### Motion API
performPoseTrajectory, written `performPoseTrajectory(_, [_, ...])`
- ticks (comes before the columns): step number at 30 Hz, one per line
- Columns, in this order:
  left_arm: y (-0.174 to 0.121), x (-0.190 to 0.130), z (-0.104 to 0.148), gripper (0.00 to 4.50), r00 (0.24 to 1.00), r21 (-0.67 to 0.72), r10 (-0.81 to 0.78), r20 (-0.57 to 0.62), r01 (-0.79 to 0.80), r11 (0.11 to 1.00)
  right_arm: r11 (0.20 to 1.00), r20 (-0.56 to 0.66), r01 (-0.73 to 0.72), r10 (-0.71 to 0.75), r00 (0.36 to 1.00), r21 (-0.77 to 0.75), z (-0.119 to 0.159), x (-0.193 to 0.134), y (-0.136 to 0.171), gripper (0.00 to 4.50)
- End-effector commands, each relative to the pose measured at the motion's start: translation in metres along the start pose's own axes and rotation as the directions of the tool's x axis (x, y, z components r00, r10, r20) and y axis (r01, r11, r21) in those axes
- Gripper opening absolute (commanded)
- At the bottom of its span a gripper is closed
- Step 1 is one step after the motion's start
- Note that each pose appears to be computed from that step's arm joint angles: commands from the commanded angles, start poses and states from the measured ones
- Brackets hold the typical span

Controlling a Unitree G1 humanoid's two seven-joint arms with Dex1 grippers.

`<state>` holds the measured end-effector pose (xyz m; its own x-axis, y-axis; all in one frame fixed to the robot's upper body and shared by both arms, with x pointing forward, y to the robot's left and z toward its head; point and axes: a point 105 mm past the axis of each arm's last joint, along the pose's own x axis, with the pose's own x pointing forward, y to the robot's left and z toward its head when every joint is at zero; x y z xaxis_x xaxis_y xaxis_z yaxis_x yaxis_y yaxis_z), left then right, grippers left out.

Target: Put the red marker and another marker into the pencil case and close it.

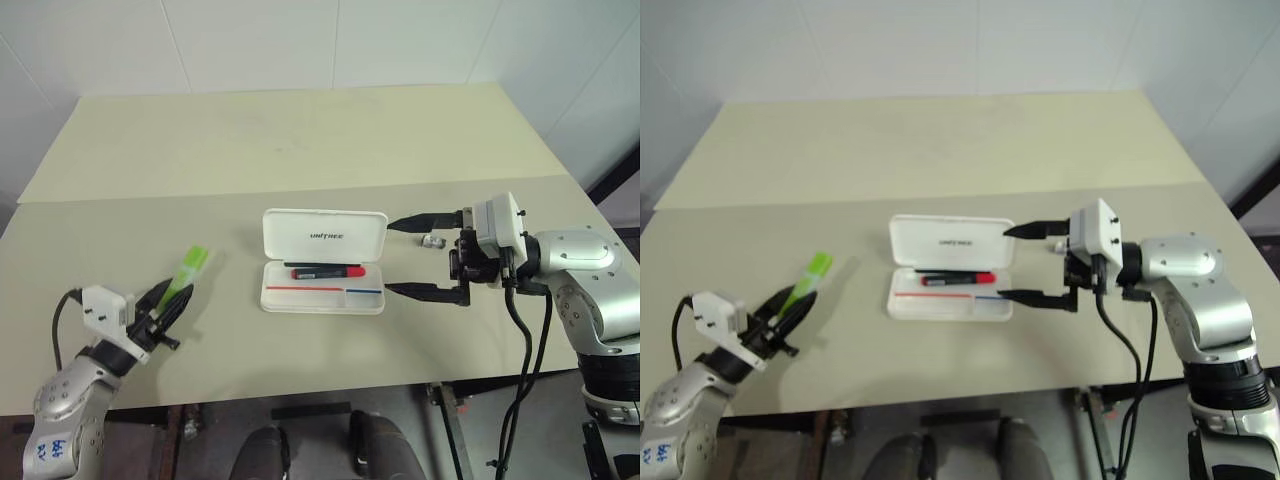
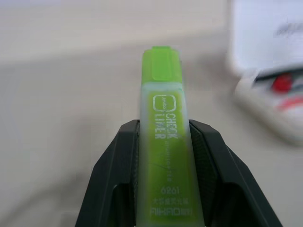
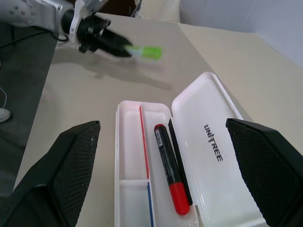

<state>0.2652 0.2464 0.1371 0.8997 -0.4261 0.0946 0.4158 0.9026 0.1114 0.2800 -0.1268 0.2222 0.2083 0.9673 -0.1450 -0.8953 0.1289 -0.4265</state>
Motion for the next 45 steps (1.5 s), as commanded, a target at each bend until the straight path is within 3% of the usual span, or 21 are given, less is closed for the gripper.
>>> performPoseTrajectory(1, [-0.018, 0.012, 0.027, 1.05, 0.984, 0.076, -0.175, 0.043, 0.171, 0.982, 1.000, -0.009, 0.008, -0.008, 1.000, -0.026, 0.000, -0.005, -0.001, 4.50])
performPoseTrajectory(6, [-0.038, 0.021, 0.036, 1.05, 0.921, 0.134, -0.390, -0.001, 0.386, 0.913, 0.999, -0.009, 0.018, -0.018, 1.000, -0.027, -0.002, -0.005, 0.000, 4.50])
performPoseTrajectory(13, [-0.062, 0.043, 0.043, 1.05, 0.746, 0.185, -0.659, -0.100, 0.664, 0.724, 0.999, -0.024, 0.042, -0.042, 0.999, -0.019, -0.005, -0.010, 0.006, 4.50])
performPoseTrajectory(17, [-0.074, 0.066, 0.045, 1.05, 0.661, 0.219, -0.741, -0.116, 0.745, 0.631, 0.999, -0.029, 0.033, -0.033, 0.999, -0.011, -0.003, -0.016, 0.012, 4.50])
performPoseTrajectory(26, [-0.100, 0.096, 0.037, 1.05, 0.545, 0.229, -0.827, -0.135, 0.829, 0.509, 1.000, -0.033, 0.029, -0.029, 0.999, 0.011, 0.006, -0.026, 0.023, 4.50])
performPoseTrajectory(33, [-0.114, 0.102, 0.018, 1.05, 0.489, 0.198, -0.853, -0.182, 0.868, 0.455, 0.996, -0.063, 0.085, -0.084, 0.994, 0.008, 0.010, -0.033, 0.025, 4.50])
performPoseTrajectory(45, [-0.107, 0.111, -0.001, 1.05, 0.513, 0.198, -0.823, -0.244, 0.857, 0.476, 0.993, -0.062, 0.119, -0.119, 0.991, 0.005, 0.014, -0.030, 0.028, 4.50])
